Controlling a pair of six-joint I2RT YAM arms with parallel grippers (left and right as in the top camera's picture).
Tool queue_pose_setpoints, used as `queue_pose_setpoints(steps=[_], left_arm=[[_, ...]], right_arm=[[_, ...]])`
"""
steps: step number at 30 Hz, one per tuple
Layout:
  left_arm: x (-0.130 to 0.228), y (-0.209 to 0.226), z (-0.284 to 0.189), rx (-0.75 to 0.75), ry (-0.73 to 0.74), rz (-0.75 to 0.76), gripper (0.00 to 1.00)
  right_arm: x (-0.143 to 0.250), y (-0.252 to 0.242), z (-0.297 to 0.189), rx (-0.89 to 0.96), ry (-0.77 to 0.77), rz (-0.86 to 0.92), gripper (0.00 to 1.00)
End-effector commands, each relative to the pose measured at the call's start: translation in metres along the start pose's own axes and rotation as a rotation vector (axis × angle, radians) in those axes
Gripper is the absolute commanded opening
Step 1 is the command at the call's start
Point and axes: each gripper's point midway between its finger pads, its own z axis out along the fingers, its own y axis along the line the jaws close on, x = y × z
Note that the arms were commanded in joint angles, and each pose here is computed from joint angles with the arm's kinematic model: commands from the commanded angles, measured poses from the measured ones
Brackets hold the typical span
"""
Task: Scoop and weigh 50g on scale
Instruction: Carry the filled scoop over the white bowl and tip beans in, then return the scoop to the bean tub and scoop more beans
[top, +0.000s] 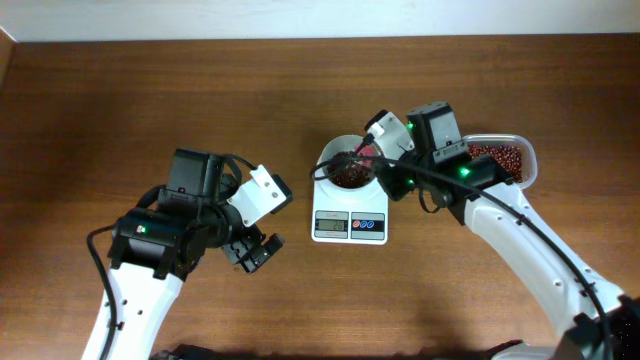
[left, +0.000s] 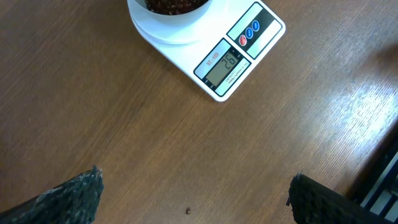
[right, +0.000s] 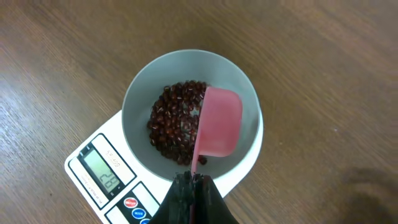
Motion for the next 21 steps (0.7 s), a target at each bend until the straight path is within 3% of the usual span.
queue_pose_setpoints(steps=[1,6,12,15,18,21], left_arm=[[-0.008,0.001,-0.008,-0.01,-0.033,0.021,0.99],[-0.008,0.001,-0.008,-0.01,-0.033,0.021,0.99],[-0.008,0.001,-0.008,-0.01,-0.033,0.021,0.99],[-0.008,0.001,-0.008,-0.01,-0.033,0.021,0.99],[-0.008,0.001,-0.008,-0.01,-0.033,0.022,0.99],[-0.008,0.001,-0.008,-0.01,-0.033,0.021,0.99]], right_arm=[[-0.023,0.005,-0.031,0.03,-0.079,-0.041,0.04],[-0.003,0.009,-0.012,0.074,0.033,-0.069,0.04],[-0.034,0.007,-0.035,0.094,-0.101,0.004,0.04],[-0.038,0.024,-0.044,0.006,-0.132,0.011,0.04],[-0.024,0.001,-0.051,0.038,-0.098,0.209,0.04],[0.014,-0.046,-0.083,0.136,-0.023,0.371,0.04]])
